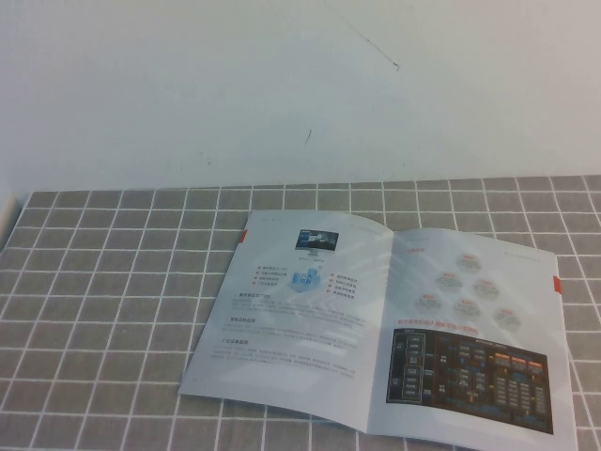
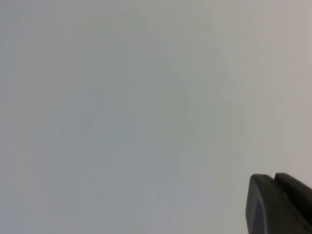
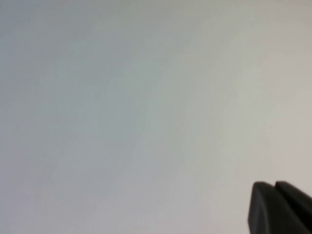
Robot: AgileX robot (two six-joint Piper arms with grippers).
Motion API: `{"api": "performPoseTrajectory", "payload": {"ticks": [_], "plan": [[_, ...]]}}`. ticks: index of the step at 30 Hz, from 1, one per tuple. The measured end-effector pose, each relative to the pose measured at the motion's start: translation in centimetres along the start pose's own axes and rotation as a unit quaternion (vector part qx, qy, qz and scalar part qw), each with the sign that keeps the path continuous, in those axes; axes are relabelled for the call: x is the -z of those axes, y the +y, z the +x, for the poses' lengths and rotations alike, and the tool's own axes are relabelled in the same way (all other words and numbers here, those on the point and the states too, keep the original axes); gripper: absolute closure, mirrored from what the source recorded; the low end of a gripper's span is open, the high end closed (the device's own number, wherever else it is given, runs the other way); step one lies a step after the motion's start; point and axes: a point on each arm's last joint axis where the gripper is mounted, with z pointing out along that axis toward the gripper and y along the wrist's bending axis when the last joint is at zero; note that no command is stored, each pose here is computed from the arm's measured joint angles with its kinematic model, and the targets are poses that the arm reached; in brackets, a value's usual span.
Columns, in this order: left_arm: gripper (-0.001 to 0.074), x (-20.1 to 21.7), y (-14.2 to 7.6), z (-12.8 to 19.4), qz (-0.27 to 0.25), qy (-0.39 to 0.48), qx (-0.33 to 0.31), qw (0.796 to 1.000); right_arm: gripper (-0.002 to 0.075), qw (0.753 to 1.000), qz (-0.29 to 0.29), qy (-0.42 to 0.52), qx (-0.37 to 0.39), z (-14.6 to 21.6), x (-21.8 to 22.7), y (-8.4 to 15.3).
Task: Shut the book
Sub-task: 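Close the open booklet and leave it lying on the table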
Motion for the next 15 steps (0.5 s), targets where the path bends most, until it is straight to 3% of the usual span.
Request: {"api": "performPoseTrajectory", "payload": {"ticks": [6,15], "plan": [[0.0738,0.3,-0.2,-2.2,0.009,-0.124,0.0,0.992,0.0727,0.99,0.021,-0.14,-0.003,-2.5,0.4,-0.4],[0.0738,0.6,-0.2,-3.2,0.014,-0.176,-0.001,0.984,0.0727,0.99,0.038,-0.127,-0.044,-2.3,0.3,-0.8]]}}
